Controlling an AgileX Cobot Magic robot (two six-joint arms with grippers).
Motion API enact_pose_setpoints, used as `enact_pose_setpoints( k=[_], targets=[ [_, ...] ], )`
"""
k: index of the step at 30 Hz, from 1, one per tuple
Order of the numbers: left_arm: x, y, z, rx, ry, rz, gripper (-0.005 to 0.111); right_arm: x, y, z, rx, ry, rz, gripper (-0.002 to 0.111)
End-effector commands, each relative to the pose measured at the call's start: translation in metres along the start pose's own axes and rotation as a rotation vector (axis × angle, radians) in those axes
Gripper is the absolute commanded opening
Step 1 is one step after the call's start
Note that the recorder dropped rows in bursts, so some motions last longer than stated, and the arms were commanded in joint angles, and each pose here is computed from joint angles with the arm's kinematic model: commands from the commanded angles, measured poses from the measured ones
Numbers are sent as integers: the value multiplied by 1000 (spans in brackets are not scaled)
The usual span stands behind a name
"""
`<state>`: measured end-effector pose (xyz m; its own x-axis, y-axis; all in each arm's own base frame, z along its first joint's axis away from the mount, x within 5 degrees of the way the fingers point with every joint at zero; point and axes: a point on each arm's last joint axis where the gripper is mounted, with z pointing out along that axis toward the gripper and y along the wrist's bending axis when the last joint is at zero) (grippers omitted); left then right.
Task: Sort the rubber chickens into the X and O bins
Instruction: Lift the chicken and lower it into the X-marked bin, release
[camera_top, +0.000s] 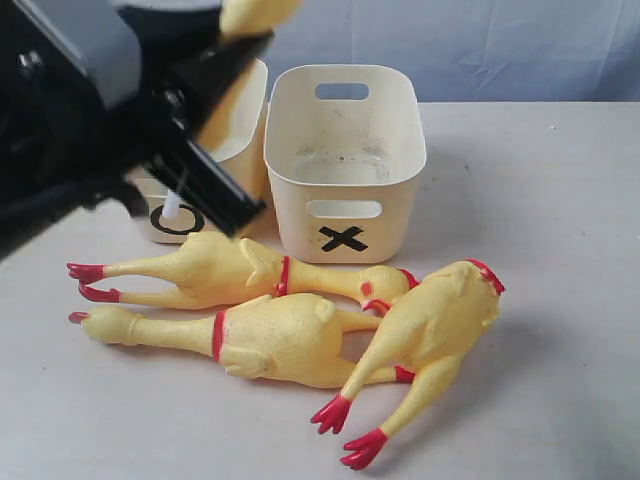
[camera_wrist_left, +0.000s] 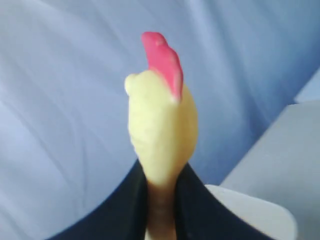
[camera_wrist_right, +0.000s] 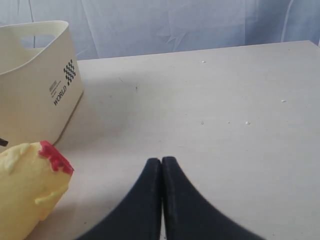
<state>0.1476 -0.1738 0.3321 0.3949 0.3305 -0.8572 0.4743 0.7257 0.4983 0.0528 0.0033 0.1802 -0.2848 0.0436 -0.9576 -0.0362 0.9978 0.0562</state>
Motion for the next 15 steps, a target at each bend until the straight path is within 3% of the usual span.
enact_pose_setpoints(
  k=[1,4,7,9,13,15],
  targets=[
    [18,27,19,-149,90,2,0,0,0,0,-3,-11,-2,0],
    [32,47,35,-241,133,30,0,0,0,0,-3,-11,-2,0],
    [45,65,48,-299,162,-211,0,0,0,0,-3,-11,-2,0],
    [45,64,56,-237,130,-305,0,0,0,0,-3,-11,-2,0],
    [23,45,79,19,-90,-239,0,0,0,0,-3,-11,-2,0],
    [20,41,95,87,-127,-340,0,0,0,0,-3,-11,-2,0]
  ],
)
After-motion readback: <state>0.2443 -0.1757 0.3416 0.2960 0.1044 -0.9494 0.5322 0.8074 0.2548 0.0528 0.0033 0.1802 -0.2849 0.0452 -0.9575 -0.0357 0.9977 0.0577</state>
